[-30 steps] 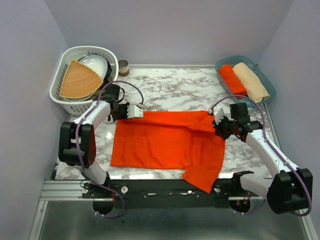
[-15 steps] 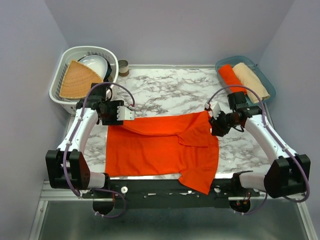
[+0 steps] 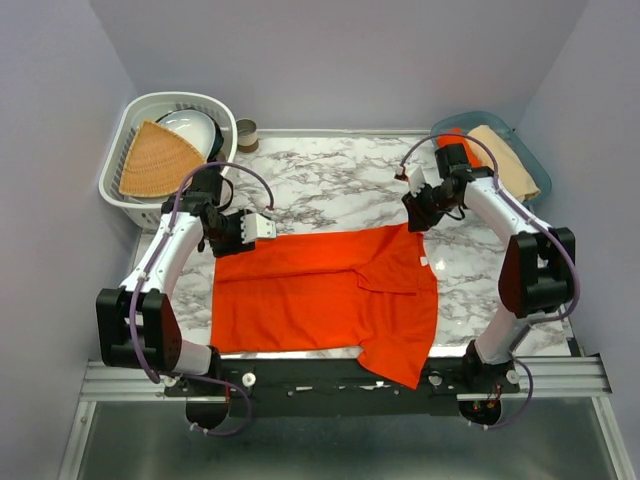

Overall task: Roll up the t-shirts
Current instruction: Fold the T-shirt at the center of the board.

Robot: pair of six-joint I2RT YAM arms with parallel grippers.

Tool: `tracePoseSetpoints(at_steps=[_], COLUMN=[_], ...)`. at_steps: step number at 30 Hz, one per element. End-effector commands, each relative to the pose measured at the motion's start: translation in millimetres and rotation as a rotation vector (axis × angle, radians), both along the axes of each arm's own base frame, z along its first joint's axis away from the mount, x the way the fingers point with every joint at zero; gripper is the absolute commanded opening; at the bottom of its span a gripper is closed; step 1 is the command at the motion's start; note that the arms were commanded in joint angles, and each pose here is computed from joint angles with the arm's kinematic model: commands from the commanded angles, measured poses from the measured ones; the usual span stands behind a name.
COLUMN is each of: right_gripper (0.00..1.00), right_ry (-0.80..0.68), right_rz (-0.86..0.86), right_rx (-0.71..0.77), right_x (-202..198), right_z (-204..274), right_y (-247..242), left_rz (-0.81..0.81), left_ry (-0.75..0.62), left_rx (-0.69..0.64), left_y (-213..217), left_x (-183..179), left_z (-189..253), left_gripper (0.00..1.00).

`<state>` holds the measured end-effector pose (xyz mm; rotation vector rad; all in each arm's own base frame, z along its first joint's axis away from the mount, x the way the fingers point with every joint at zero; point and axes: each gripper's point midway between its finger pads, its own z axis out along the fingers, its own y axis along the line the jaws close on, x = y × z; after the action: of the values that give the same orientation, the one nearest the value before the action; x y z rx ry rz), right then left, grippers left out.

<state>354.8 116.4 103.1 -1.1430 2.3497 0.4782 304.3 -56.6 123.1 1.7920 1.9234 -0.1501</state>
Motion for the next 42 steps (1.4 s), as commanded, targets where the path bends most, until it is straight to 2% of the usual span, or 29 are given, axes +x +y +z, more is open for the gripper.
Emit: tracePoseSetpoints(at_steps=[1, 5, 9, 14, 16, 23, 28, 31, 36, 42], right_gripper=[0.36, 0.36, 0.35, 0.34, 0.34, 0.32, 0.31, 0.31, 0.31, 0.32], right_ry=[-0.003, 0.015, 0.044, 0.035, 0.045, 0.075, 0.088, 0.082, -0.047, -0.073], right_rz=[-0.015, -0.016, -0.002, 0.064, 0.081, 0.098, 0.062, 0.034, 0.009, 0.043], right_rx=[-0.045, -0.063, -0.14, -0.234, -0.269, -0.368, -0.422, -0.422, -0.379, -0.288], right_x=[33, 47, 54, 60, 58, 41, 35, 38, 54, 54], right_z=[-14, -22, -38, -55, -62, -86, -96, -91, -42, -19], right_y=[0, 0, -12, -25, -30, -51, -63, -64, -58, -40], left_rz=[0.025, 0.138, 0.247, 0.295, 0.327, 0.436, 0.504, 0.516, 0.462, 0.446], left_ry=[-0.009, 0.022, 0.114, 0.165, 0.201, 0.266, 0.215, 0.216, 0.203, 0.195], left_rx=[0.072, 0.044, 0.071, 0.112, 0.167, 0.286, 0.316, 0.279, 0.15, 0.138], left_y=[13, 6, 10, 16, 25, 45, 54, 47, 20, 14], left_x=[-1, 16, 32, 39, 38, 36, 47, 52, 61, 61], left_z=[-12, -25, -45, -71, -87, -115, -121, -112, -84, -81], left_gripper=[0.54, 0.5, 0.29, 0.21, 0.19, 0.16, 0.15, 0.17, 0.2, 0.21])
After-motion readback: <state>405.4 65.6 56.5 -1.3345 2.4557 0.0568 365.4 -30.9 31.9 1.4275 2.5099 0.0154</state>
